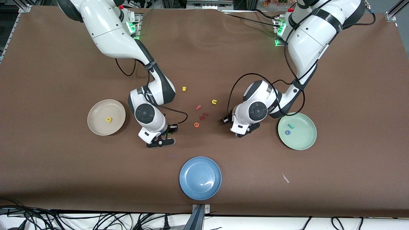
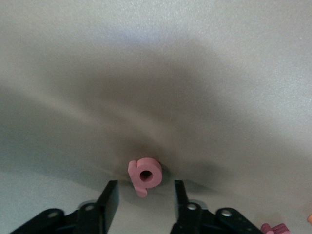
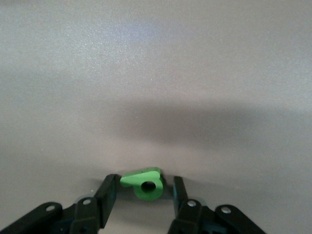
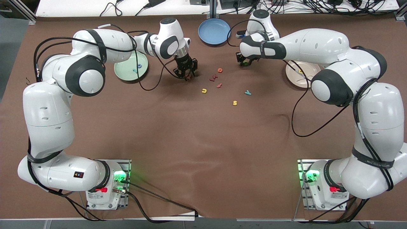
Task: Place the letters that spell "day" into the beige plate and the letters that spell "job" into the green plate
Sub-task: 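Grasp the green letter with the right gripper while the left gripper grasps the pink letter, then drop the green letter on the cream plate while the left gripper drops pink on green, then return the left arm to rest while the right gripper reaches the teal letter, then grasp the teal Y letter with the right gripper, then carry the teal Y letter to the cream plate and release it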
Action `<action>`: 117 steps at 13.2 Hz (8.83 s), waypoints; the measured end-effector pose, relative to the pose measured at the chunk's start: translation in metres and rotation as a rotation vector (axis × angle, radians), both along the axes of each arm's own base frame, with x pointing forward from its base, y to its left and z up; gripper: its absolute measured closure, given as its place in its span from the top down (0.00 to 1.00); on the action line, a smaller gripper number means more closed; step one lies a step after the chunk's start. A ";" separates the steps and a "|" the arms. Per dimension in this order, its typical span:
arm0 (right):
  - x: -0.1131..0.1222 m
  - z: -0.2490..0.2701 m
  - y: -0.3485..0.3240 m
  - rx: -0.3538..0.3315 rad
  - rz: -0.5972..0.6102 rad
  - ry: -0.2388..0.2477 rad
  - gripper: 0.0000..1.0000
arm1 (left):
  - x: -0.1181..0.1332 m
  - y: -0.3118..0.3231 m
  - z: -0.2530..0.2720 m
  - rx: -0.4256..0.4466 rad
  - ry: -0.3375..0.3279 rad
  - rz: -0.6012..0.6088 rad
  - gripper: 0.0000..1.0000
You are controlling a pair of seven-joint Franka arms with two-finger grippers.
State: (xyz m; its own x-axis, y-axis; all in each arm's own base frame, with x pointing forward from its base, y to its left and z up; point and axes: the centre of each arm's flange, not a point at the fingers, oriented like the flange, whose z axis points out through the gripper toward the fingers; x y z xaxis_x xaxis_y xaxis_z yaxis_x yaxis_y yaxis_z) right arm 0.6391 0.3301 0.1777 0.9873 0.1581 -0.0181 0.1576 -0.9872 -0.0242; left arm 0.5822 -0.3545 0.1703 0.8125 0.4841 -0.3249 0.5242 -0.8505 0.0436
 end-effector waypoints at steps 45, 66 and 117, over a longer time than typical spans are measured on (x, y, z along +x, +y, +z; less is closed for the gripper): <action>-0.071 0.063 -0.250 -0.103 0.209 0.028 0.52 | 0.086 0.267 0.059 0.095 -0.018 -0.712 0.52; -0.176 0.030 -0.032 0.032 0.336 0.024 1.00 | 0.045 0.252 0.411 0.040 -0.242 -0.713 1.00; -0.057 0.078 -0.207 -0.179 0.109 -0.005 0.25 | -0.035 0.293 0.429 0.104 -0.279 -0.635 1.00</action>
State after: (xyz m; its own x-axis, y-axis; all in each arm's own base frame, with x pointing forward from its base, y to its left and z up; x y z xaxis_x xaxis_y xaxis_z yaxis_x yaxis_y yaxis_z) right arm 0.5823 0.1227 0.2562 0.9647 0.2583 -0.0507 0.2631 -0.9529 0.1511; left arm 0.5473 -0.0611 0.5993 0.9947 -0.0949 -0.0406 -0.0948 -0.9955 0.0061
